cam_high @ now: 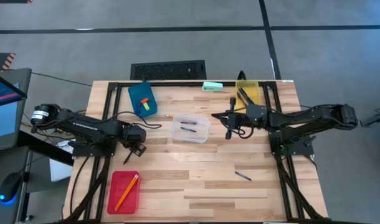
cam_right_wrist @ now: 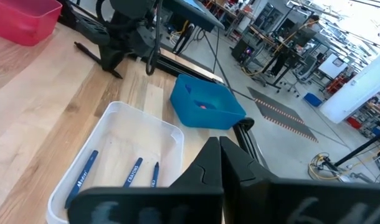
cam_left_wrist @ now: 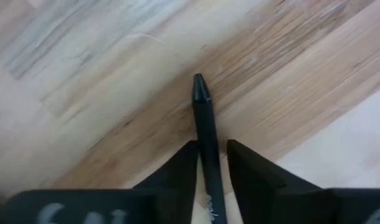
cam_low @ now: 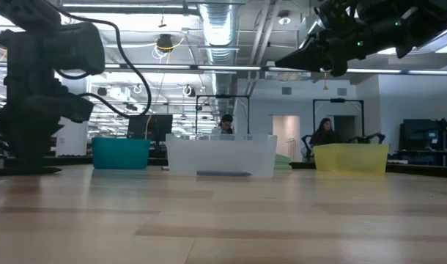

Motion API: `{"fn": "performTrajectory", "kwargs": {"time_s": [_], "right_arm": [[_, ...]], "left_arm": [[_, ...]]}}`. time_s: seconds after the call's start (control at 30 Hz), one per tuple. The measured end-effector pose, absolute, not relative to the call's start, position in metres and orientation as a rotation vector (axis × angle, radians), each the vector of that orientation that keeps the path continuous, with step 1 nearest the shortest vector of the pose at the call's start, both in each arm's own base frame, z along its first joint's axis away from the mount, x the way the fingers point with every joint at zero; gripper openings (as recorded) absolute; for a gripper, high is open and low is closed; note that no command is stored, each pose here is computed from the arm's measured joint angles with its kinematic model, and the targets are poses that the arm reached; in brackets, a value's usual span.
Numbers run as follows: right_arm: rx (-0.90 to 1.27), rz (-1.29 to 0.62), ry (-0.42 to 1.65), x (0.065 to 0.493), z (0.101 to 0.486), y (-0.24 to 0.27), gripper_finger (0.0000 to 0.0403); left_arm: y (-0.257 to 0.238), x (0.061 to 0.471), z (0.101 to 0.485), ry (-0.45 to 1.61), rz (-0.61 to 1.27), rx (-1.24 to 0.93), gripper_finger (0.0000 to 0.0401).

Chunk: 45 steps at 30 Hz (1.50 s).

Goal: Sort crayons/erasers/pens/pencils in bins
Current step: Put the black pen into the yellow bin

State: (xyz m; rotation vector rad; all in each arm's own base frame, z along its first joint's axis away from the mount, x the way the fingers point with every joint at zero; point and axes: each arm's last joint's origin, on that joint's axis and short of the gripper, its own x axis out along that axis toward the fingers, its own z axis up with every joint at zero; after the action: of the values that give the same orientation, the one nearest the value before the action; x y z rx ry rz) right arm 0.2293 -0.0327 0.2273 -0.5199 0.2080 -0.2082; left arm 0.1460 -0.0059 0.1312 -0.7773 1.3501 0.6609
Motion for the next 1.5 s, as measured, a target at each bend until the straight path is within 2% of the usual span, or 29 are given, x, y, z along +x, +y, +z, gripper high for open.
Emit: {"fn": "performTrajectory", "kwargs": {"time_s": [0.17, 0.43, 0.63, 0.83, 1.13, 1.37, 1.5], "right_arm": [[-0.511, -0.223, 0.214, 0.229, 0.227, -0.036, 0.0004], [-0.507, -0.233, 0.222, 0.228, 0.226, -0.039, 0.0003], [-0.507, -0.234, 0.22, 0.228, 0.227, -0.039, 0.0004], [-0.461, -0.236, 0.215, 0.228, 0.227, -0.042, 0.0003], [-0.191, -0.121, 0.113, 0.242, 0.214, -0.065, 0.0003], [0.039, -0.015, 0.133, 0.288, 0.208, -0.074, 0.0008], [0.168, 0.089, 0.152, 0.321, 0.203, -0.073, 0.0035]], "left_arm": [[-0.005, 0.145, 0.131, 1.359, 0.663, -0.741, 0.0018], [-0.005, 0.147, 0.138, 1.32, 0.648, -0.703, 0.0019], [-0.002, 0.148, 0.16, 1.15, 0.632, -0.673, 0.001], [0.002, 0.147, 0.181, 0.836, 0.598, -0.64, 0.0013], [0.007, 0.158, 0.21, 0.295, 0.428, -0.481, 0.001], [0.017, 0.166, 0.209, 0.027, 0.35, -0.399, 0.001], [0.023, 0.172, 0.208, -0.087, 0.306, -0.358, 0.001]]}}
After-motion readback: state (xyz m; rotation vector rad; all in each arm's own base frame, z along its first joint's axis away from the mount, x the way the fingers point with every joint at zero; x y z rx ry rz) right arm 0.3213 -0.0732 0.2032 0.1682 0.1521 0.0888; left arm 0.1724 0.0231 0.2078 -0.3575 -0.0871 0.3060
